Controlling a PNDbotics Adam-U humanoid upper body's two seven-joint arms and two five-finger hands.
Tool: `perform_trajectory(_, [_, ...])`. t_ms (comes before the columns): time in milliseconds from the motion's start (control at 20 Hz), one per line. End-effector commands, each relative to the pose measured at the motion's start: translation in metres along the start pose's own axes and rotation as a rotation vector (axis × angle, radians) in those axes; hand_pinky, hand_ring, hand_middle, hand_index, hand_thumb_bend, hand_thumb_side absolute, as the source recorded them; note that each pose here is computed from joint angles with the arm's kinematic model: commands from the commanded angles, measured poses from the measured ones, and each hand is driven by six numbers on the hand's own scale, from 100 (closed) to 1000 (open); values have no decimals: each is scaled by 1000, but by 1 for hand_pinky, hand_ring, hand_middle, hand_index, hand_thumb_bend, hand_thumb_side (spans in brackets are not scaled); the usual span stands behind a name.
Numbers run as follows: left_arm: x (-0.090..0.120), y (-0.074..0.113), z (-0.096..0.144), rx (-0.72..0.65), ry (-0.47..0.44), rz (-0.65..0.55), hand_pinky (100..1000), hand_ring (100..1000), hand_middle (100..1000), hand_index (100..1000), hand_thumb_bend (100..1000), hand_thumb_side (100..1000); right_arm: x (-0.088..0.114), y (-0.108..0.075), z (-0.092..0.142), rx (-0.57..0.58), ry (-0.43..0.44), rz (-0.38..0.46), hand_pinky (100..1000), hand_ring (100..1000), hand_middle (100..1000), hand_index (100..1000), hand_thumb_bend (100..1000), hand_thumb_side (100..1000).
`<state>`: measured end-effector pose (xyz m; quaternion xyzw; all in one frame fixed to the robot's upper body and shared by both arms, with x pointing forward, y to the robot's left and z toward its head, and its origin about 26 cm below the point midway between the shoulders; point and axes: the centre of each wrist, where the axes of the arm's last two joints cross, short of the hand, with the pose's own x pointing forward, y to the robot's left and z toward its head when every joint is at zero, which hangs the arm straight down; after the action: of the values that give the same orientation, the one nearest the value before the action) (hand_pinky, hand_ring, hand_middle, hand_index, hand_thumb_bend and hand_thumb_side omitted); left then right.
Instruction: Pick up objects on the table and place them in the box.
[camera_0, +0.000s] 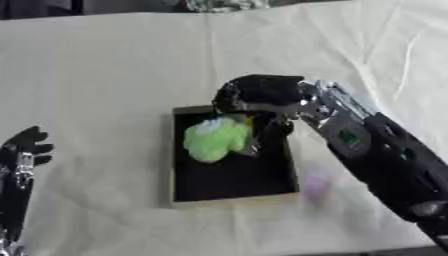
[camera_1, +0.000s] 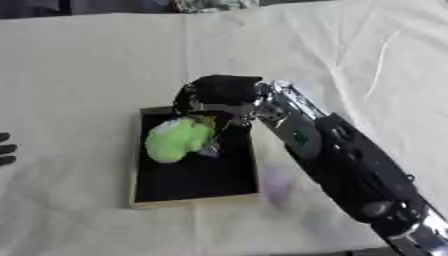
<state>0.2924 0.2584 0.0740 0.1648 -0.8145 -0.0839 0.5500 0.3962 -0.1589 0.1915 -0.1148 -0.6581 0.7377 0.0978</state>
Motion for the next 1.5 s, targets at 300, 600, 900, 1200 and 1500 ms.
perform_trajectory(300, [3,3,-2,0,-18,-6,728,731,732,849,100,915,5,-20,7,165,-36,77,855,824,778,925,293,471])
perform_trajectory(600, [2,3,-1,0,-14,-8,729,732,732,849,100,916,4,-35,17,271,-20,65,889,872,895,977,373,504])
perform_trajectory(900, [1,4,0,0,-10,-11,730,732,734,849,100,917,3,-57,36,302,9,82,899,883,921,986,390,504])
perform_trajectory(1200, [0,5,1,0,-7,-13,731,732,734,850,100,917,0,-76,65,280,54,55,900,884,919,985,380,499])
perform_trajectory(1500, [0,5,0,-1,-8,-13,731,731,735,850,100,917,4,-98,100,192,100,37,900,881,911,982,386,482])
